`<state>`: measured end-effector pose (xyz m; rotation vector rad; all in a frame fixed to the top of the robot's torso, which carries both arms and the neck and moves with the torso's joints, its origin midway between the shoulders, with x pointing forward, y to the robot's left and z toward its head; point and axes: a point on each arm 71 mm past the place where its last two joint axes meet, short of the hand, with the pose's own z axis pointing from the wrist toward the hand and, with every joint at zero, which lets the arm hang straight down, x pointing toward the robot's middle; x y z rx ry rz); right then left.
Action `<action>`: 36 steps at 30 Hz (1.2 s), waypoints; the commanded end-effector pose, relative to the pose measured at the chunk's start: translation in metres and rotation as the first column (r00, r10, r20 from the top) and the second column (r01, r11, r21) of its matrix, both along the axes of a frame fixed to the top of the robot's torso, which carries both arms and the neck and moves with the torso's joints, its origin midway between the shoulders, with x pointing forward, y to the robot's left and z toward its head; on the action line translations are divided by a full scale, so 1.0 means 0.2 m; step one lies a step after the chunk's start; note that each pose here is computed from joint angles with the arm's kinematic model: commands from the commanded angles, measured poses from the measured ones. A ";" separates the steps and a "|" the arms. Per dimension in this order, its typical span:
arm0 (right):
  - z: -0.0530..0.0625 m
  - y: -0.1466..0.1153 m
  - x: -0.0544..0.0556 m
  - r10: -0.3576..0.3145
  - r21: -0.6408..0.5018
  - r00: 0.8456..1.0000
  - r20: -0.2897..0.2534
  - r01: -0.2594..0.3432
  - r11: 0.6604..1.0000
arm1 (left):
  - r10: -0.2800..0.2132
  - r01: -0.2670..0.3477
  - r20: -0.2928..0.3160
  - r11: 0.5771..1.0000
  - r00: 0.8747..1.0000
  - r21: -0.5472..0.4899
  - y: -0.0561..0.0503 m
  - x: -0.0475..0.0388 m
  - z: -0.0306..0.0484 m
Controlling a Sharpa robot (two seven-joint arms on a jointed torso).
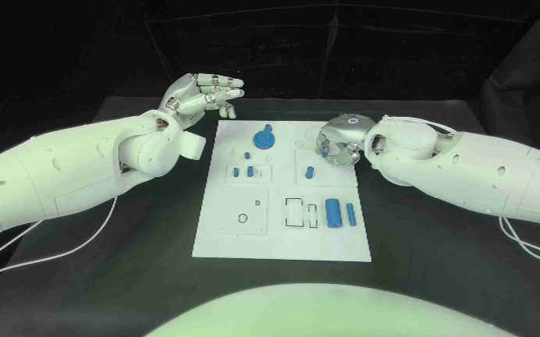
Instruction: Assemble the parts on the task board
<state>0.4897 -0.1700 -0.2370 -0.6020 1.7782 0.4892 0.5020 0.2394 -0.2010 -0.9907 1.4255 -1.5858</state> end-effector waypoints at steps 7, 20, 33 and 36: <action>-0.01 0.01 0.00 0.005 -0.011 1.000 -0.017 -0.005 1.000 | 0.003 -0.003 0.007 1.000 1.000 -0.016 0.01 0.004 0.009; -0.01 0.01 0.01 0.001 -0.035 1.000 -0.001 -0.001 0.999 | -0.005 0.005 -0.005 1.000 1.000 -0.015 0.01 0.004 0.005; 0.04 -0.01 -0.03 -0.014 0.064 0.998 0.060 0.010 0.998 | -0.005 0.005 -0.012 1.000 1.000 -0.012 0.02 0.004 0.002; 0.06 -0.02 -0.05 -0.020 0.097 0.998 0.061 0.014 0.995 | -0.004 0.004 -0.012 1.000 1.000 -0.011 0.03 0.005 0.002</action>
